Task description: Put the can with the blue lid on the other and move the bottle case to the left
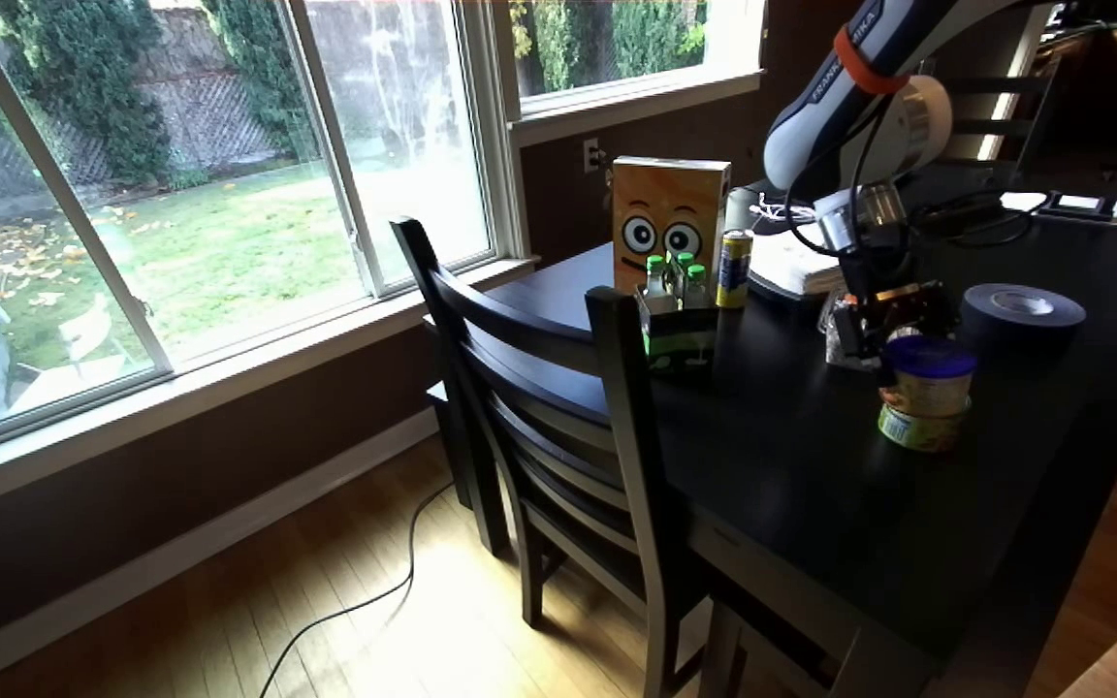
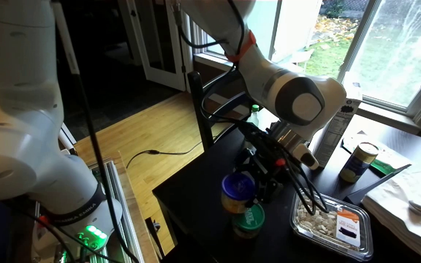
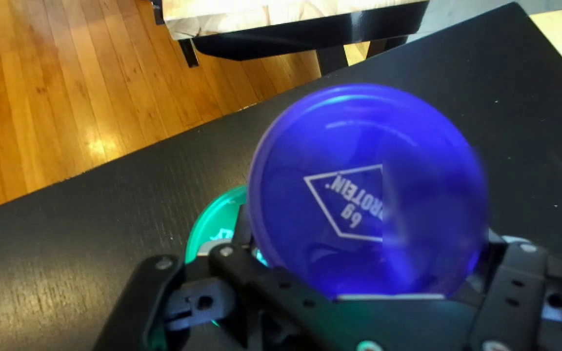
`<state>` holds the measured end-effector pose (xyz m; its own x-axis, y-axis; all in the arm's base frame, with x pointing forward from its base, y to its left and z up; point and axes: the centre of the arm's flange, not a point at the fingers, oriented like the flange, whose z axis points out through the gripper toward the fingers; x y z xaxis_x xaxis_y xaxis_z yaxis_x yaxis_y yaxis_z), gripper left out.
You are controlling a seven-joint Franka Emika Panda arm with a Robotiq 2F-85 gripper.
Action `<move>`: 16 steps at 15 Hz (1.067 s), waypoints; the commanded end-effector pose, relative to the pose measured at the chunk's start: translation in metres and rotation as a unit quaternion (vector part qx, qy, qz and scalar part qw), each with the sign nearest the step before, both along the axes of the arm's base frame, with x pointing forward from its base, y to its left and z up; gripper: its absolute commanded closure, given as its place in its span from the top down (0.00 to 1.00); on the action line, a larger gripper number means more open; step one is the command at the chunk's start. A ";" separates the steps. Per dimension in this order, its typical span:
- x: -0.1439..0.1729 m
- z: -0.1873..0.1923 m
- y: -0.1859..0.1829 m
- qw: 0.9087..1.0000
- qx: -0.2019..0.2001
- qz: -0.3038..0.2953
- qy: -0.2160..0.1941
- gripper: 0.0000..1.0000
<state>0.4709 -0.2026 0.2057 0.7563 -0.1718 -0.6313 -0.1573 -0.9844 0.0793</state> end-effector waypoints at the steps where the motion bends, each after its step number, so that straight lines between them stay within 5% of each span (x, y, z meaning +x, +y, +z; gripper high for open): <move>1: -0.028 0.005 -0.020 0.999 -0.025 -0.030 -0.009 0.68; 7: -0.040 0.007 -0.056 0.996 -0.030 -0.074 -0.044 0.68; 8: -0.031 -0.003 -0.056 0.997 -0.028 -0.062 -0.024 0.93; 13: -0.032 -0.002 -0.062 0.997 -0.030 -0.068 -0.031 0.93; 14: -0.032 -0.002 -0.062 0.997 -0.030 -0.068 -0.031 0.68; 16: -0.030 0.000 -0.067 0.997 -0.022 -0.068 -0.042 0.68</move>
<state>0.4389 -0.2647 0.2036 0.7601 -0.3114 -0.5703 -0.2948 -0.9474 0.1244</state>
